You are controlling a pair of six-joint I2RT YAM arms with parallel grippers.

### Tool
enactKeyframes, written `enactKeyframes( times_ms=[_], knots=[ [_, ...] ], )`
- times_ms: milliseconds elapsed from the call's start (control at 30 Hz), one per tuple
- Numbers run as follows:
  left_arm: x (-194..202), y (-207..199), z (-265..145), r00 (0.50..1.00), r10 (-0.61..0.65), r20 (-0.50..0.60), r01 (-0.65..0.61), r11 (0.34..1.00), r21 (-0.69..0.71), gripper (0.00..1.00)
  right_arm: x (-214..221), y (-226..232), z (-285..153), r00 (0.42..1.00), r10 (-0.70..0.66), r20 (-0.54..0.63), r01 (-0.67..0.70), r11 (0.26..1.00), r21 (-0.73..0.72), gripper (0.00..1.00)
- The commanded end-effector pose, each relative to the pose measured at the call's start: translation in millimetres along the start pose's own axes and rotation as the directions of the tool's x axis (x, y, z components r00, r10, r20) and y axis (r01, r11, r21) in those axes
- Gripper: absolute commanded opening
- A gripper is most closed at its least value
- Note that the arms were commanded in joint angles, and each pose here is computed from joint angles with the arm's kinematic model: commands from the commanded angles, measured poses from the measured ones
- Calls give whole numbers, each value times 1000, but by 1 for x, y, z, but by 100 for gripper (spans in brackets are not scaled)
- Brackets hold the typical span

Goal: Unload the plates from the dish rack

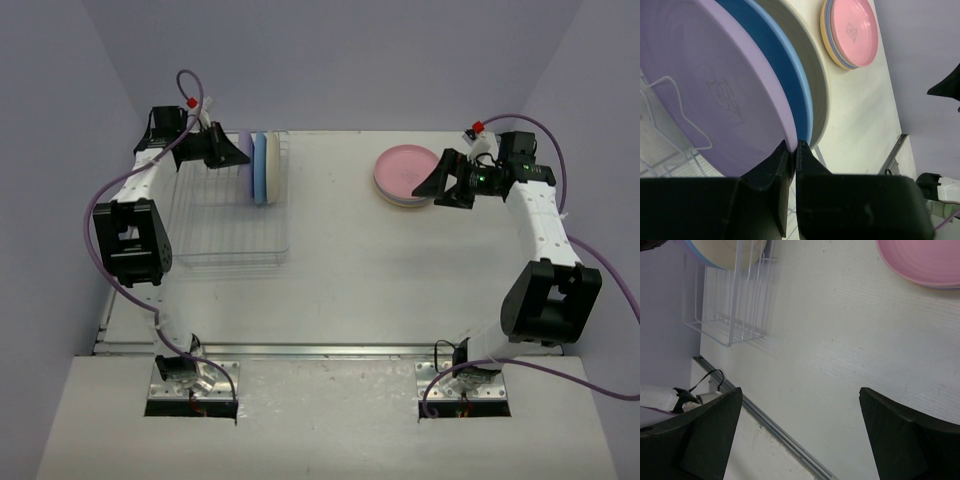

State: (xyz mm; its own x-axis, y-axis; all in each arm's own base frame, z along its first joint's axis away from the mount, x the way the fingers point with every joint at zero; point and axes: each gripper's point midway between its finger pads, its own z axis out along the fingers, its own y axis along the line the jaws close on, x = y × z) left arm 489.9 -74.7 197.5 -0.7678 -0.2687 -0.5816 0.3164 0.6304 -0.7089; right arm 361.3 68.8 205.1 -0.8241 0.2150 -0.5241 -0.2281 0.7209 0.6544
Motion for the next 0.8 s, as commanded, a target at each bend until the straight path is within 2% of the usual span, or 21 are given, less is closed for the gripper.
enactKeyframes(
  times_ms=[0, 367, 500, 600, 633, 667, 700, 767],
  knots=[
    [-51, -50, -26, 987, 118, 106, -125, 990, 62, 0, -15, 15, -8, 997, -57, 51, 59, 998, -32, 99],
    [-80, -122, -64, 954, 249, 169, -273, 951, 142, 0, -18, 21, -11, 996, -65, 62, 68, 997, -40, 99],
    [-74, -139, -76, 926, 344, 156, -361, 927, 99, 0, -22, 23, -14, 994, -74, 82, 76, 997, -29, 99],
    [-48, -140, -70, 892, 440, 100, -446, 894, 46, 0, -28, 27, -18, 991, -78, 107, 80, 997, -18, 99],
    [-34, -160, -65, 835, 545, 83, -549, 834, 47, 0, -29, 28, -19, 991, -70, 113, 72, 997, -17, 99],
    [-20, -153, -52, 819, 573, 36, -574, 818, 32, 0, -30, 29, -20, 991, -73, 116, 75, 997, -17, 99],
    [-12, -160, -52, 770, 638, 10, -637, 770, -47, 0, -31, 32, -22, 989, -72, 125, 75, 997, -17, 99],
    [29, -162, -35, 662, 746, -76, -749, 652, -118, 0, -33, 36, -25, 988, -77, 135, 80, 997, -19, 99]
  ],
)
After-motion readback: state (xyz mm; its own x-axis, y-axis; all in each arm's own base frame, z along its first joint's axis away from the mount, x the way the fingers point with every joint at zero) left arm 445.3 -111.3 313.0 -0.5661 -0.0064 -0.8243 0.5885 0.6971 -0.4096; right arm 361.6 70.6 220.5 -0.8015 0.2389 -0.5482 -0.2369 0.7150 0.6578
